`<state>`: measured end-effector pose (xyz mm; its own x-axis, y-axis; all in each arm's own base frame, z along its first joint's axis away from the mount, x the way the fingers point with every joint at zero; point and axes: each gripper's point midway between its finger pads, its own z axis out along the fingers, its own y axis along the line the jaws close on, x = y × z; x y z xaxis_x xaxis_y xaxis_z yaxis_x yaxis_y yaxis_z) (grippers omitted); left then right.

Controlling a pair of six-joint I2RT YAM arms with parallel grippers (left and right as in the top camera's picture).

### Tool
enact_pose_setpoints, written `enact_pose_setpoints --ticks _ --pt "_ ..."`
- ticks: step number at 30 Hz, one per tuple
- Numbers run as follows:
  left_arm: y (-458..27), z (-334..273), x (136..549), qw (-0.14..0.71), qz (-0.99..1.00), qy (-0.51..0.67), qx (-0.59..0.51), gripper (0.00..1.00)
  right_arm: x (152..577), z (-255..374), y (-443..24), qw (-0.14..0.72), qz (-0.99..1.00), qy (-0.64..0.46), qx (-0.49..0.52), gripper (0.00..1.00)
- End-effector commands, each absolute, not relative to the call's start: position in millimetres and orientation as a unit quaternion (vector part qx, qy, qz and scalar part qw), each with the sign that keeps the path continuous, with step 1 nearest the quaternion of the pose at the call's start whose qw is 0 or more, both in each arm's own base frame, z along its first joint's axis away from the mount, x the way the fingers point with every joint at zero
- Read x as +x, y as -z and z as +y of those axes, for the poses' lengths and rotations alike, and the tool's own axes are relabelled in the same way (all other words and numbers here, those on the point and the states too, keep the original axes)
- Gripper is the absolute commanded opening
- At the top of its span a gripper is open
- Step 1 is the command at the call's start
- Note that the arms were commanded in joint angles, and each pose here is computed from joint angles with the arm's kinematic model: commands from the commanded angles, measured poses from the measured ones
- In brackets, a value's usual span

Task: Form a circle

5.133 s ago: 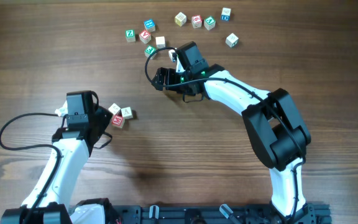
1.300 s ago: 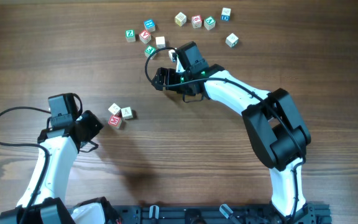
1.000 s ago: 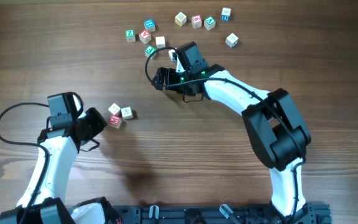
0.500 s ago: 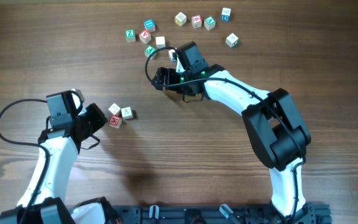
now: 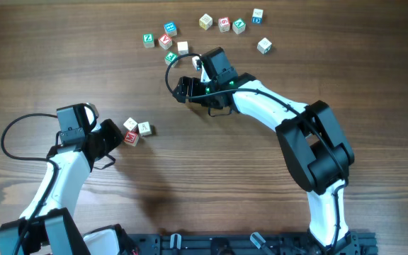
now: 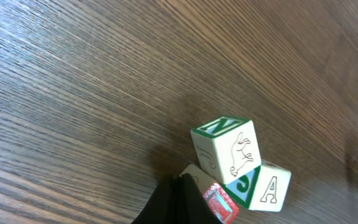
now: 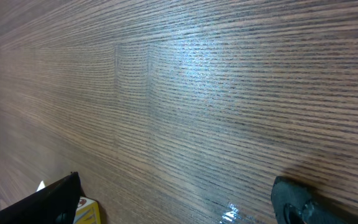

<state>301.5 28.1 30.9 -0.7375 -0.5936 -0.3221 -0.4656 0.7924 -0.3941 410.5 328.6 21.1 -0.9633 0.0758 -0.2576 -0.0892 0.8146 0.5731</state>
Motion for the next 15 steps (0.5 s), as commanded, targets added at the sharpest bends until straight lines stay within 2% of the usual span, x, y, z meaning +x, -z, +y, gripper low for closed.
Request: enact_pose_setpoints --ticks 1,15 --pt "-26.5 24.4 298.5 0.213 0.923 0.154 -0.282 0.04 397.9 291.0 39.4 0.1 0.968 -0.226 0.04 1.0" --pt "-24.3 24.6 298.3 0.21 0.923 0.154 -0.283 0.04 397.9 291.0 39.4 0.1 0.968 -0.226 0.04 0.99"
